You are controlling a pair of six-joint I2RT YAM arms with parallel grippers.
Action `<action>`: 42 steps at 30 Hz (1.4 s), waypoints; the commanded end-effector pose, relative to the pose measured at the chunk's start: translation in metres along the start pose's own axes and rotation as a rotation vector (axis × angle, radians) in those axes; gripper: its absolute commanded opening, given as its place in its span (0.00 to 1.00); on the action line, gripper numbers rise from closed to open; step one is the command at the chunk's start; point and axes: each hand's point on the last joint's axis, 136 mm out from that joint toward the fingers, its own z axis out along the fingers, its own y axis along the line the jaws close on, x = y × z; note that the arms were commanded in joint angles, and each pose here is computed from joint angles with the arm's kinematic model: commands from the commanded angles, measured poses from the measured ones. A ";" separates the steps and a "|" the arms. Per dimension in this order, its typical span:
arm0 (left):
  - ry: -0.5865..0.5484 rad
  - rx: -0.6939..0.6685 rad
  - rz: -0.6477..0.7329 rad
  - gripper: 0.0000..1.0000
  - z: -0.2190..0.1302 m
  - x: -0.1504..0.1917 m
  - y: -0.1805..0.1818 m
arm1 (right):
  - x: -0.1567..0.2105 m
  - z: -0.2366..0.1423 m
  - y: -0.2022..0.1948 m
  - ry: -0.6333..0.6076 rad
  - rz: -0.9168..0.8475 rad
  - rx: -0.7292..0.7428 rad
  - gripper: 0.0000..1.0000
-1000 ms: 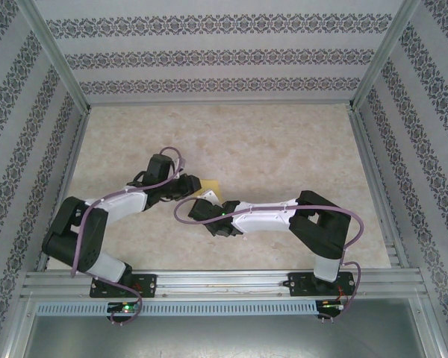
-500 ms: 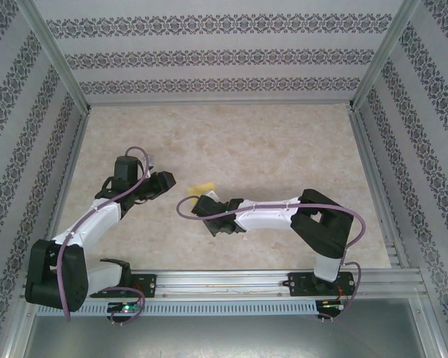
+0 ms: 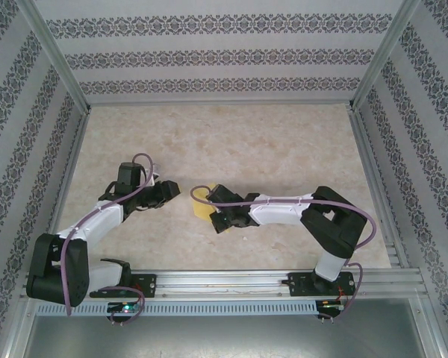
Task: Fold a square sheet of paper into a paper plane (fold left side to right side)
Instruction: Fourth fold the wing at the center of the table.
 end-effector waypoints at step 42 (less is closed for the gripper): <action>0.169 -0.081 0.027 0.45 0.100 0.034 -0.006 | 0.006 -0.001 0.002 0.031 0.156 -0.286 0.04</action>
